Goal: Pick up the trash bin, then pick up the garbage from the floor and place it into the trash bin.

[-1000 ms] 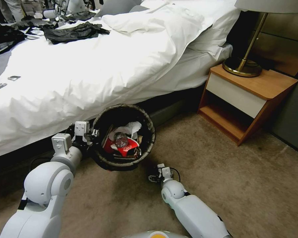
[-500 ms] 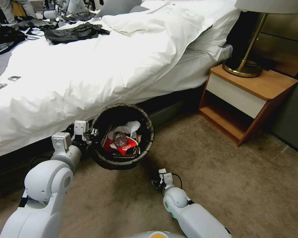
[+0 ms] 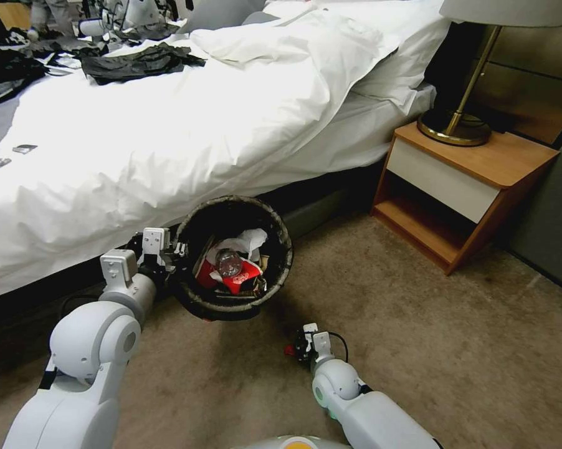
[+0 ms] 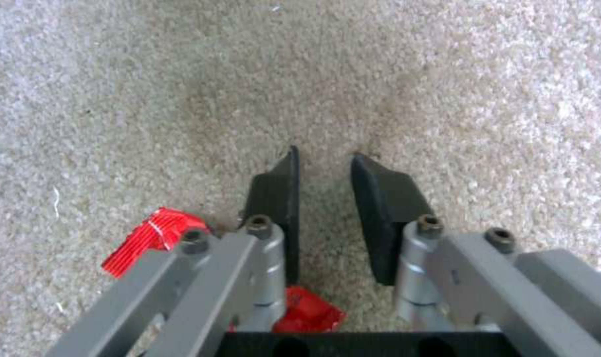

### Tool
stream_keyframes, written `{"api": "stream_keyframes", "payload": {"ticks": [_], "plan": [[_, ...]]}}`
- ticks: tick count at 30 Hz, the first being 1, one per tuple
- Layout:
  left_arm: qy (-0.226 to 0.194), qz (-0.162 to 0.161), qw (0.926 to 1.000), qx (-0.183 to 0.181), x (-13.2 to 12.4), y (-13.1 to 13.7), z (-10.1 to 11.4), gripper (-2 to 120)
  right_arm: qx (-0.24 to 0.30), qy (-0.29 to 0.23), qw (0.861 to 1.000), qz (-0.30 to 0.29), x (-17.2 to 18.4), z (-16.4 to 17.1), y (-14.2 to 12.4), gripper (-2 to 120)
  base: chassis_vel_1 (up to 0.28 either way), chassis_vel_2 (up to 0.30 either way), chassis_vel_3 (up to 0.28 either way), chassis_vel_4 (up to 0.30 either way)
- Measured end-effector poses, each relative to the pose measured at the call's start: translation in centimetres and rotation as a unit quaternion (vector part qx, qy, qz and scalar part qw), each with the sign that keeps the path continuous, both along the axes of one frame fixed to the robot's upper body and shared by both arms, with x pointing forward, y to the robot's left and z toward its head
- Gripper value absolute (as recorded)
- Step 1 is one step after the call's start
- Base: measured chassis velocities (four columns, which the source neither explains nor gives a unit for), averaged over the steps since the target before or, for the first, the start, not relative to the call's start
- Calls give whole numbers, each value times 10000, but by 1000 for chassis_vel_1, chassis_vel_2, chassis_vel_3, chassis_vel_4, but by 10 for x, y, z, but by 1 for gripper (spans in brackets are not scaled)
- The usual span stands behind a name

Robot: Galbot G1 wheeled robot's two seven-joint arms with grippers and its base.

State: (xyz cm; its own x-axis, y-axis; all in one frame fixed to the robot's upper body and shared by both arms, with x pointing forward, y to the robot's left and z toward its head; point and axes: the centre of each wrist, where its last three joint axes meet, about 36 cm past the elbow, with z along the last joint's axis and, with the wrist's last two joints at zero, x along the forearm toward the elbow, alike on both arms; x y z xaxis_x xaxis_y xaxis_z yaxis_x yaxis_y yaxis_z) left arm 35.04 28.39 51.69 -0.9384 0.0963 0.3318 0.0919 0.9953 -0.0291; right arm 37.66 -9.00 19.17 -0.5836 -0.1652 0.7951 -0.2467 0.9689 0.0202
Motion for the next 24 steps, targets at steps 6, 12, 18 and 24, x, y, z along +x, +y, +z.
{"api": "stream_keyframes", "payload": {"ticks": [6, 12, 18, 24], "plan": [[12, -12, 10000, -15, 0, -1, -1, 1, -7, 5, 10000, -36, 1, -1, -1, 3, 0, 0, 0, 0], [34, -13, 10000, 0, -1, 0, -2, 1, -17, -35, 10000, 8, 2, 4, -2, 0, 0, 0, 0, 0], [39, -10, 10000, -10, -2, -1, -2, 1, -27, -51, 10000, 81, 1, 10, -3, 14, 0, 0, 0, 0], [24, -30, 10000, -14, -2, -2, -1, 1, -25, -77, 9999, 72, 1, 13, -5, 36, 0, 0, 0, 0]]}}
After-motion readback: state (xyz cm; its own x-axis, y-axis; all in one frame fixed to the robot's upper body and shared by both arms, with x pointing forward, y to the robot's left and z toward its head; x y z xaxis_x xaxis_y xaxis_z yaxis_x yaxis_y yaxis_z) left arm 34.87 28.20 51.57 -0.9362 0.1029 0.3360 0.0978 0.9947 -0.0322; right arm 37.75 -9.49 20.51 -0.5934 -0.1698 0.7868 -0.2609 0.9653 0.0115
